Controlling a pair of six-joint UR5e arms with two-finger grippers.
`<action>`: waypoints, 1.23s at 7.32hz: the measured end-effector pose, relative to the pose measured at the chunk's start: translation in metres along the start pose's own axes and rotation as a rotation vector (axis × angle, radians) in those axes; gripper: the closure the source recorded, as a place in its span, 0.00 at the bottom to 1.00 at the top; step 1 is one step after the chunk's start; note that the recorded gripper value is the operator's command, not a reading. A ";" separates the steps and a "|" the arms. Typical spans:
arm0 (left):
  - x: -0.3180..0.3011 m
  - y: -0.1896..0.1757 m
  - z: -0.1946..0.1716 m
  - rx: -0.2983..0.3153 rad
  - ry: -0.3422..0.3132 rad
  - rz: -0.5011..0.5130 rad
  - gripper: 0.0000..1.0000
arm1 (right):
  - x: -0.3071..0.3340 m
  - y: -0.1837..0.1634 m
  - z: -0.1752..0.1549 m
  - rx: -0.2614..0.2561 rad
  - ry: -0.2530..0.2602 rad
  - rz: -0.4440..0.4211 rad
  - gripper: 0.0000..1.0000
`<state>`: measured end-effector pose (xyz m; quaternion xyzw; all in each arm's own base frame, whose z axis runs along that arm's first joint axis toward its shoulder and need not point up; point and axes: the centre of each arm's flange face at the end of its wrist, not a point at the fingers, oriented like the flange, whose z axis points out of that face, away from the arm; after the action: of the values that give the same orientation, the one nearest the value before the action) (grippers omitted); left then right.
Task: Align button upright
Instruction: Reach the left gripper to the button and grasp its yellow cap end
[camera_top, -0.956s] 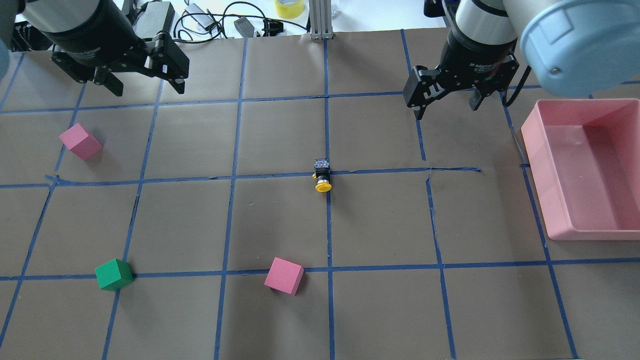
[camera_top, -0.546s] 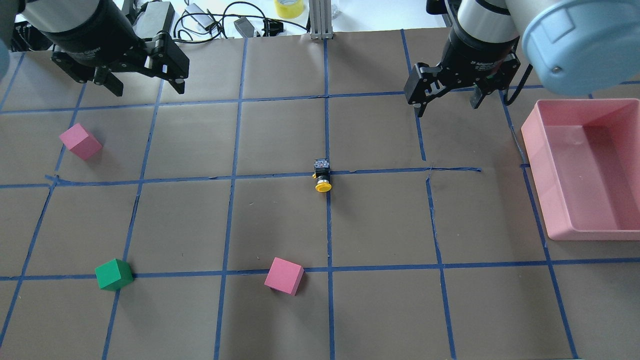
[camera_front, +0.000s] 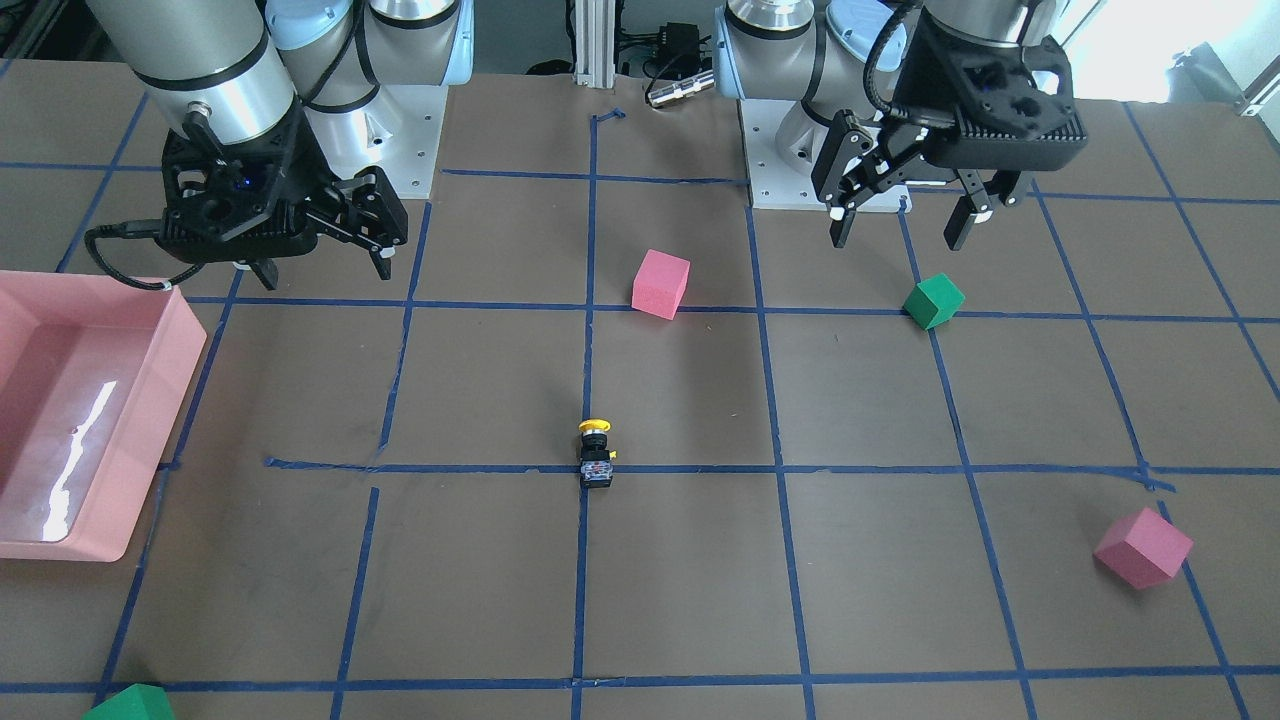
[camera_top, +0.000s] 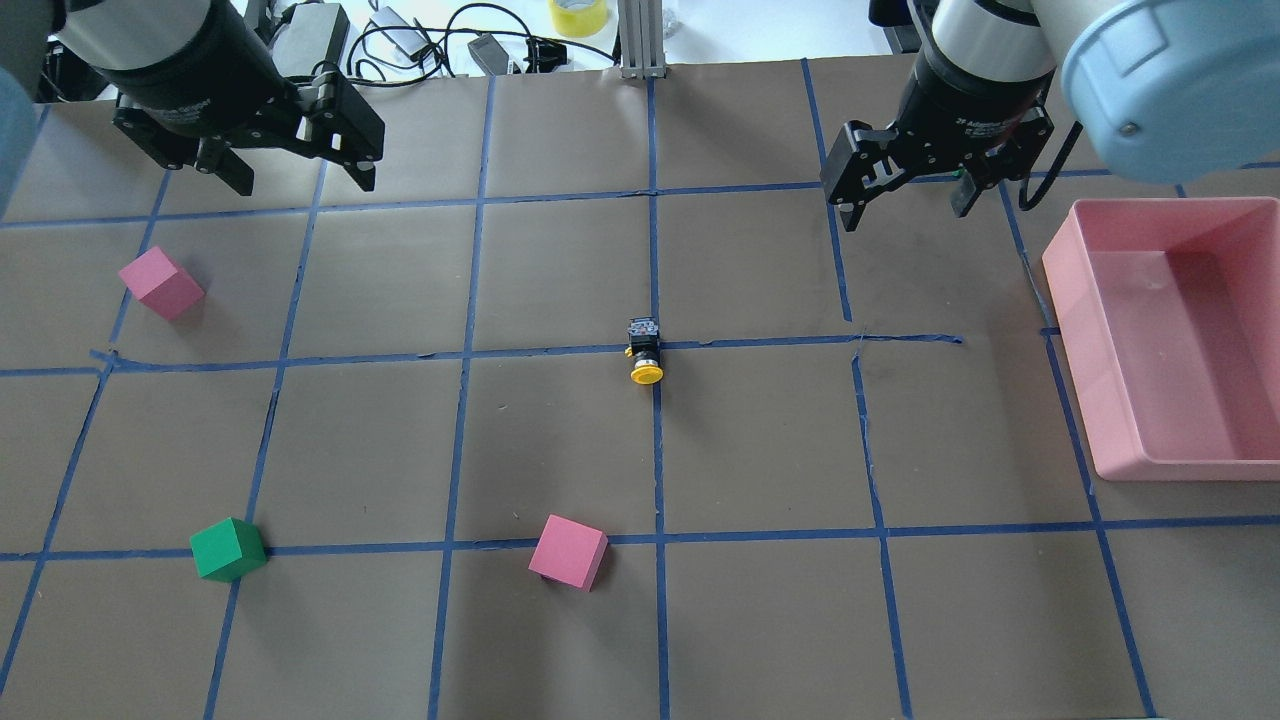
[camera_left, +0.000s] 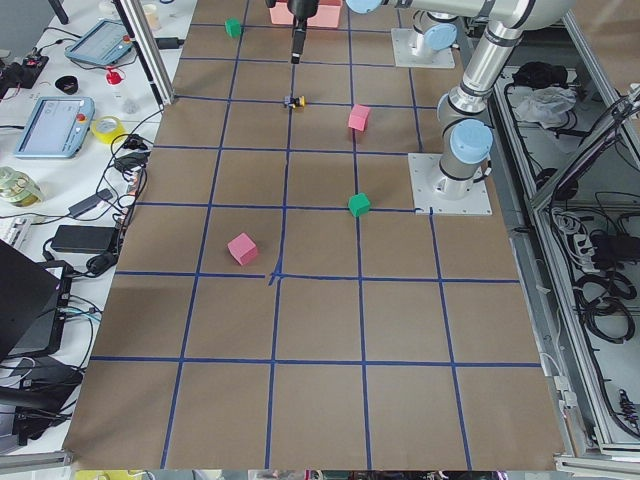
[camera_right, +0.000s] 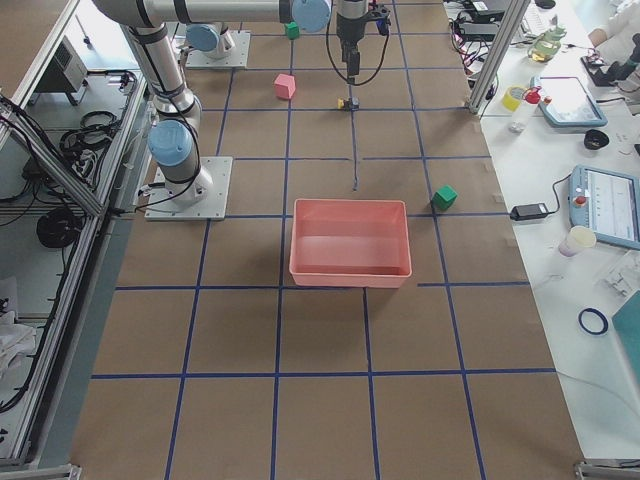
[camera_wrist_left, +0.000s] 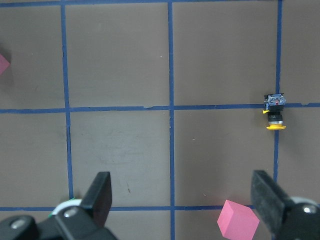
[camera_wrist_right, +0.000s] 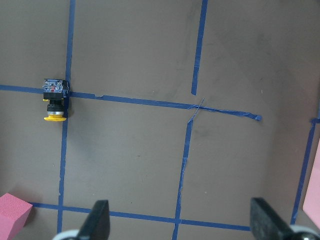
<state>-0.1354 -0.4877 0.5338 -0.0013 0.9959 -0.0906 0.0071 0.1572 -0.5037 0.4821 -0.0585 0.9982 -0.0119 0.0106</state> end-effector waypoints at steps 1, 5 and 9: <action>0.002 -0.002 0.016 0.023 0.002 -0.005 0.00 | 0.001 0.000 0.000 -0.001 0.000 0.000 0.00; 0.058 0.026 0.105 0.193 0.047 0.035 0.00 | 0.003 0.001 0.004 -0.011 -0.001 0.004 0.00; 0.119 0.096 0.214 0.325 0.050 0.041 0.09 | 0.004 0.001 0.005 -0.019 -0.003 0.008 0.00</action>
<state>-0.2515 -0.4318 0.3044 0.0223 0.9678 -0.2502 -0.0159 0.1530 -0.5031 0.4770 -0.0547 0.9984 -0.0022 0.0114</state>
